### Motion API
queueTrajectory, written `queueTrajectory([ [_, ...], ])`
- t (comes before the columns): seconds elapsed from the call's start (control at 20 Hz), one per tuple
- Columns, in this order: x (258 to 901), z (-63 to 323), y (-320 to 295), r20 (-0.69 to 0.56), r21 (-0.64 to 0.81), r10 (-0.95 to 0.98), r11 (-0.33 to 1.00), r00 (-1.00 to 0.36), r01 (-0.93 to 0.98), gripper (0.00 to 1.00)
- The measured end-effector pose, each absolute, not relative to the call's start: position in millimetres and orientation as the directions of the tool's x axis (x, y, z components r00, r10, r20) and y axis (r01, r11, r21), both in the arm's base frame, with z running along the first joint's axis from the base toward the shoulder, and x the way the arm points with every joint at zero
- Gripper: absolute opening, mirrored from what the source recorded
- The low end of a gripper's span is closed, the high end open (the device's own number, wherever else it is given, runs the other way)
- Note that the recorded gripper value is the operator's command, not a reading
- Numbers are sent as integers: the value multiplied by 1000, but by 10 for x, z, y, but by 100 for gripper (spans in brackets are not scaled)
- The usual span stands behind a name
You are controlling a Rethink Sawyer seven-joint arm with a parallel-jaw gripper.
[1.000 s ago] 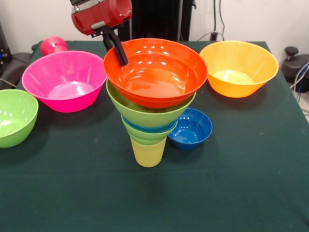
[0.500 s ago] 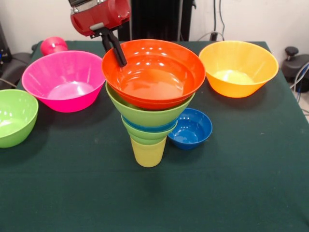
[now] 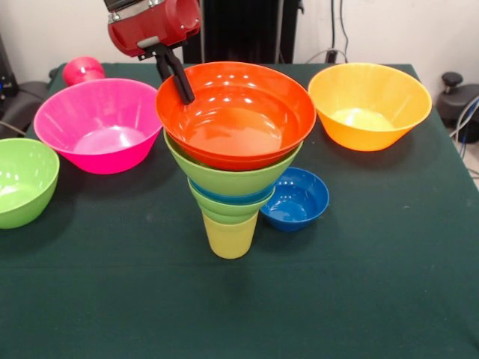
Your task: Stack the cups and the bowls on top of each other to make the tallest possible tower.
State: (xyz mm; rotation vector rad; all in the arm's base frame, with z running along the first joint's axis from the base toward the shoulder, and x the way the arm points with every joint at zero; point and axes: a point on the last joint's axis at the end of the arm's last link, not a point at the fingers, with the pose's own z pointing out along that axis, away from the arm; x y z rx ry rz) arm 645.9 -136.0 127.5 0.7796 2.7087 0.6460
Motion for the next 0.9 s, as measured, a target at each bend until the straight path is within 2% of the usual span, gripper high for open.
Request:
queueTrajectory([
  [0.9, 6441, 1243, -1403, -109, 476, 558, 756, -823, 449, 0],
])
